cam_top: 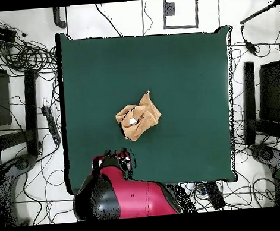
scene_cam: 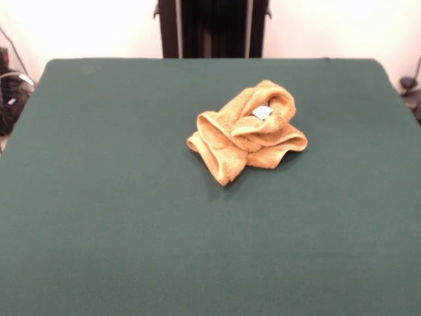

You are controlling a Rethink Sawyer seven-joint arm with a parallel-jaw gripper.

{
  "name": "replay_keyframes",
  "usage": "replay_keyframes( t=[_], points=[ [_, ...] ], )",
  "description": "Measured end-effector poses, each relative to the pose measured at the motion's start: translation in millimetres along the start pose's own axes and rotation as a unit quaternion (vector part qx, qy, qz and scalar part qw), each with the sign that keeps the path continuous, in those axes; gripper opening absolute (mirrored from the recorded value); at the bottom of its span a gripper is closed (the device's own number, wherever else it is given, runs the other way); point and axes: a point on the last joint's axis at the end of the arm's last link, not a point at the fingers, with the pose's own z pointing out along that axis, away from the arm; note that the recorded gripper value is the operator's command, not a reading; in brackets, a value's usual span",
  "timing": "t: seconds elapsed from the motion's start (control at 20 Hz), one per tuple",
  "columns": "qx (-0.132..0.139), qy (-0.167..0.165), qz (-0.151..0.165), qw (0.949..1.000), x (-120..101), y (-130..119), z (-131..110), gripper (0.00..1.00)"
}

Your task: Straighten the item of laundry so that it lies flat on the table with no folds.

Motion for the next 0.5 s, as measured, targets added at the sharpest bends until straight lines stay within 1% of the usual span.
replay_keyframes(
  t=[0.5],
  points=[
    [-0.002, 0.033, 0.004, 0.9994, 19.0, -1.4, 30.5, 1.00]
  ],
)
